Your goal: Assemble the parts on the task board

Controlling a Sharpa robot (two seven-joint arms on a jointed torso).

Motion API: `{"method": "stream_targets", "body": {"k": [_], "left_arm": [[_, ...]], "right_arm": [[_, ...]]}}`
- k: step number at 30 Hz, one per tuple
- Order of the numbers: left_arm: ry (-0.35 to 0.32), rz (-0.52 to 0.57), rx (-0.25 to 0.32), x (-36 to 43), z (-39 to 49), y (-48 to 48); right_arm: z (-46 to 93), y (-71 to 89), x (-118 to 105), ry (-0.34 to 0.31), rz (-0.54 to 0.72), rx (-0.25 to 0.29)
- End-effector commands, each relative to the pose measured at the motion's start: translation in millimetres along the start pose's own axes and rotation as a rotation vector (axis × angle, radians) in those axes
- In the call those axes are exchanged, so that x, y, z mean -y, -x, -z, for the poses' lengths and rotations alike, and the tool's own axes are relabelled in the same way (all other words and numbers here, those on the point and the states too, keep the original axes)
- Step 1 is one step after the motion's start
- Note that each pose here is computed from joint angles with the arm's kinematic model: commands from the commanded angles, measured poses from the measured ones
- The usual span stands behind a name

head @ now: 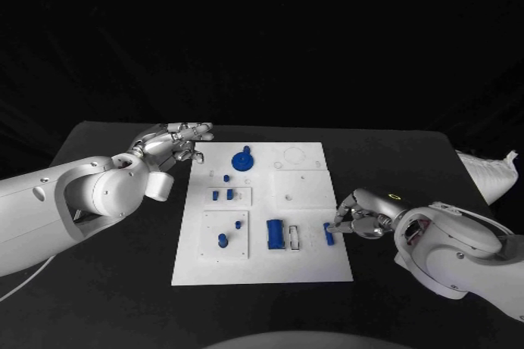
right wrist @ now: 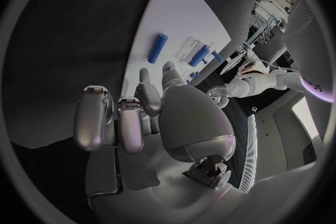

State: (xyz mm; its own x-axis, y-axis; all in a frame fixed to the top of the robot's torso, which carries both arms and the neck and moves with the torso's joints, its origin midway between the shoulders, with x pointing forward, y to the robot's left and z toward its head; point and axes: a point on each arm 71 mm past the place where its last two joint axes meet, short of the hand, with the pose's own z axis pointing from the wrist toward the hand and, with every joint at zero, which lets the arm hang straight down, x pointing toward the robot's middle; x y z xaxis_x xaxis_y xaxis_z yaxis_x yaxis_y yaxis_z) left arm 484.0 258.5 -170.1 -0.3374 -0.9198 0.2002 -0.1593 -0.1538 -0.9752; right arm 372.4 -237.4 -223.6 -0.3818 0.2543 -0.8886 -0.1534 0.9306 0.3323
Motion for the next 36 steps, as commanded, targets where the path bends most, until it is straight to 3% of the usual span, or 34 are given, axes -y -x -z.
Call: {"method": "stream_targets", "body": {"k": [1,21,36], "left_arm": [[-0.009,0.002,-0.017,0.5,-0.2,-2.0],[-0.007,0.002,-0.016,0.3,0.5,-1.1],[-0.006,0.001,-0.014,0.5,1.3,0.1]], "right_arm": [[-1.9,-5.3,-1,-0.024,0.08,-0.01],[-8.1,-15.3,-12,-0.006,0.152,-0.021],[-10.0,-26.8,-22,0.037,0.338,-0.036]]}}
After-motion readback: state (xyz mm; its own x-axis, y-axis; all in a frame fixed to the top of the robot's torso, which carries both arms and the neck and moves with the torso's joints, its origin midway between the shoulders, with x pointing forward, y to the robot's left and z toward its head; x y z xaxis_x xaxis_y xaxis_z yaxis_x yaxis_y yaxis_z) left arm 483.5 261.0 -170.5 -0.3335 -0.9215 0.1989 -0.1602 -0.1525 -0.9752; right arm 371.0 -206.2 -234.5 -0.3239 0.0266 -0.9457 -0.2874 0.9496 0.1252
